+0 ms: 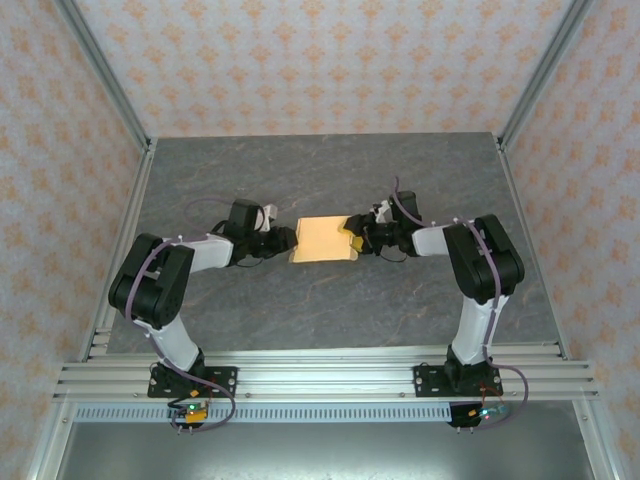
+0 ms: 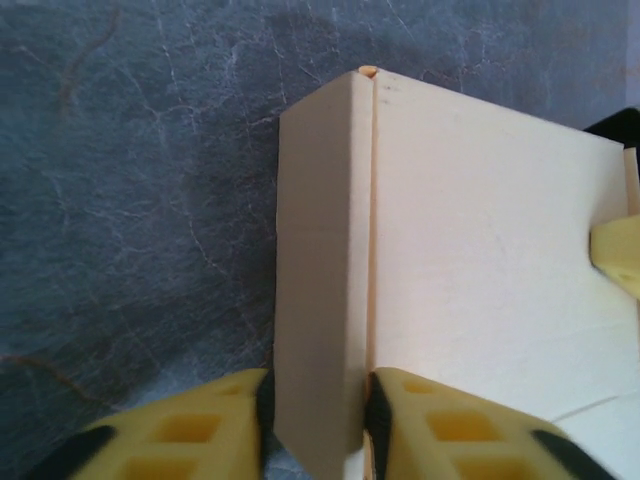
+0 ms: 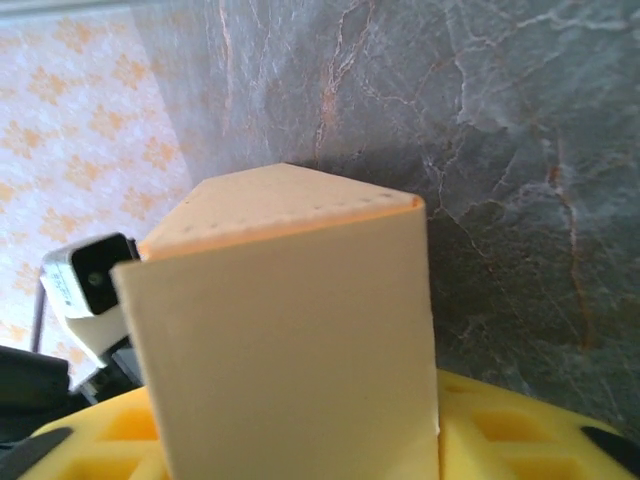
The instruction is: Fold the paper box
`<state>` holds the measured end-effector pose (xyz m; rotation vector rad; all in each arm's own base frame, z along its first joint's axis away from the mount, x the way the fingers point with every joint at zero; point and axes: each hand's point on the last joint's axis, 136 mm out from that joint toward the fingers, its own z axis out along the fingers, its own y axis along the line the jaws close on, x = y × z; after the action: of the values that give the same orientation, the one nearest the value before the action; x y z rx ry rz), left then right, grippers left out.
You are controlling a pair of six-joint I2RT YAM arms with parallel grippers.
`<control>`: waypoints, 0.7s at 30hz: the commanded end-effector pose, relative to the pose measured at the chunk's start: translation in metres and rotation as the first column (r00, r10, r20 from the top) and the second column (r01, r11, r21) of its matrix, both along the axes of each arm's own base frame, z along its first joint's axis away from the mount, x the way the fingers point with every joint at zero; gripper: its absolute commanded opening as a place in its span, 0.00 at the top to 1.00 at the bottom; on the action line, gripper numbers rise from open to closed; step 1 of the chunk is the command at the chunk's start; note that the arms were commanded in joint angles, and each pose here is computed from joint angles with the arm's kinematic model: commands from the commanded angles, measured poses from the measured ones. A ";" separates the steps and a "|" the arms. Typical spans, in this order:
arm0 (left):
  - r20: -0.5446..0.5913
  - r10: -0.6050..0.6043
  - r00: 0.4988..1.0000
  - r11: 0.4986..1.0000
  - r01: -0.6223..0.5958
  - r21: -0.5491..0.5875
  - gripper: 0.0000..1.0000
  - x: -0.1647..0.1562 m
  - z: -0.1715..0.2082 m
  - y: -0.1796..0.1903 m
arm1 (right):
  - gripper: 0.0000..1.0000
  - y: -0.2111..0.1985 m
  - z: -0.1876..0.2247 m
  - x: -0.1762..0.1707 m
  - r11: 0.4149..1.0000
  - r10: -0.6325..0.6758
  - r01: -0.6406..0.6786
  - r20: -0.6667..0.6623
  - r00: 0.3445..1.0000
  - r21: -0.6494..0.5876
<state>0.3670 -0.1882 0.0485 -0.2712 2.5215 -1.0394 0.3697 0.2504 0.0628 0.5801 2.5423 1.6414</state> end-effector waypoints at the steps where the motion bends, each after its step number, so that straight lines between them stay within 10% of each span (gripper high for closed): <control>1: 0.066 0.019 0.998 1.000 -0.018 -0.008 0.46 0.001 0.035 0.002 | 0.62 -0.012 0.009 0.010 0.990 -0.135 0.138 -0.110 0.985 0.016; 4: 0.298 -0.011 0.955 1.000 0.012 -0.004 0.40 0.002 0.083 0.004 | 0.63 -0.020 0.009 0.000 0.982 -0.175 0.188 -0.246 0.953 0.028; 8: 0.592 -0.245 0.768 0.962 0.115 0.248 0.31 -0.025 0.115 0.000 | 0.64 -0.030 0.014 -0.022 0.982 -0.184 0.184 -0.387 0.904 -0.037; 17: 0.580 -0.720 0.381 0.670 0.166 0.723 0.27 -0.072 0.100 -0.036 | 0.67 -0.028 0.013 -0.045 0.989 -0.128 0.143 -0.578 0.806 -0.019; 21: 0.395 -0.880 0.263 0.433 0.107 0.895 0.27 -0.069 0.082 -0.043 | 0.67 -0.025 0.013 -0.048 0.991 -0.108 0.134 -0.618 0.779 -0.004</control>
<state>0.2842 -0.2373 0.1344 1.0578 1.8310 -0.3534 0.3336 0.2263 0.0841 1.2643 2.7234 1.6893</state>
